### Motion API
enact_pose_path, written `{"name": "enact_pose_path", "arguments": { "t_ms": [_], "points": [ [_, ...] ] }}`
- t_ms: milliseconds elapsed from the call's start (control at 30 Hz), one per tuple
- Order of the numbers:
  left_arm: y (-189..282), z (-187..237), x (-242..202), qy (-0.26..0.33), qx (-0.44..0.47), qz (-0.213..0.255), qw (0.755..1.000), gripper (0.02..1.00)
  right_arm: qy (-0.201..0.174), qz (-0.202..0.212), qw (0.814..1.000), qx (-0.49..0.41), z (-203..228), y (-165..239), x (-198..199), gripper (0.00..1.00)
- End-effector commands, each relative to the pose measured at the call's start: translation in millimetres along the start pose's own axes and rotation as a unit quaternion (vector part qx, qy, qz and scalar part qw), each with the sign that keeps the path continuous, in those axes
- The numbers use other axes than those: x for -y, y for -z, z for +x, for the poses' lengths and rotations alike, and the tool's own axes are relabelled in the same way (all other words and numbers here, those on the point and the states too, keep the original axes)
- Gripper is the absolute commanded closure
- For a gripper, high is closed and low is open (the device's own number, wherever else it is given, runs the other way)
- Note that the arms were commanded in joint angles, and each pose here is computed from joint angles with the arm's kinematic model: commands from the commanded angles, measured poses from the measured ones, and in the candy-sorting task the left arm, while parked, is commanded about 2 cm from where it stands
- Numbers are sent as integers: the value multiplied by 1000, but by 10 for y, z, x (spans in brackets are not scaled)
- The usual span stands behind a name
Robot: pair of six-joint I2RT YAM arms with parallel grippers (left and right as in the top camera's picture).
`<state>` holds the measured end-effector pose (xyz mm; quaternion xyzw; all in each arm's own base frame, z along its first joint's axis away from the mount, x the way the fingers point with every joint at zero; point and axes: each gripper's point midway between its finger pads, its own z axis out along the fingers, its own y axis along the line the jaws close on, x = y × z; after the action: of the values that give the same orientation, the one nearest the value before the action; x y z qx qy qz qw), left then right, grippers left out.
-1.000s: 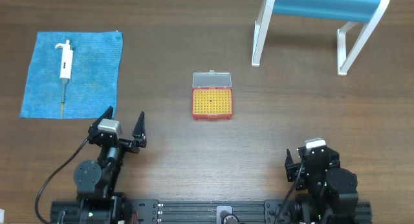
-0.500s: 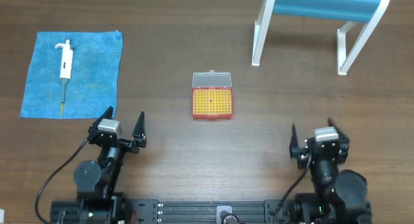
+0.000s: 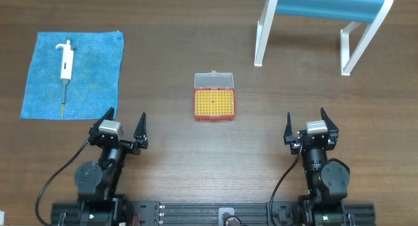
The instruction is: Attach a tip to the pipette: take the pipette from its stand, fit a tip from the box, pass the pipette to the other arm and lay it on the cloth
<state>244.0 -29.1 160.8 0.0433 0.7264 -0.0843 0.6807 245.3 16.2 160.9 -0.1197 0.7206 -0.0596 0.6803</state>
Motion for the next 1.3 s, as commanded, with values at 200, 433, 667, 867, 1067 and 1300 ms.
{"name": "enact_pose_path", "arguments": {
  "t_ms": [200,433,667,867,1067,1300],
  "points": [
    [5,4,12,0,0,3,1000,172,1,12,1000,-2,38,-2,54,189],
    [5,4,12,0,0,3,1000,172,1,12,1000,-2,38,-2,55,189],
    [5,4,12,0,0,3,1000,169,1,12,1000,-2,37,-2,54,189],
    [5,4,12,0,0,3,1000,169,1,12,1000,-2,38,-2,54,189],
    [5,4,12,0,0,3,1000,172,1,12,1000,-2,37,-2,54,189],
    [5,4,12,0,0,3,1000,169,1,12,1000,-2,38,-2,54,189]
  ]
}}
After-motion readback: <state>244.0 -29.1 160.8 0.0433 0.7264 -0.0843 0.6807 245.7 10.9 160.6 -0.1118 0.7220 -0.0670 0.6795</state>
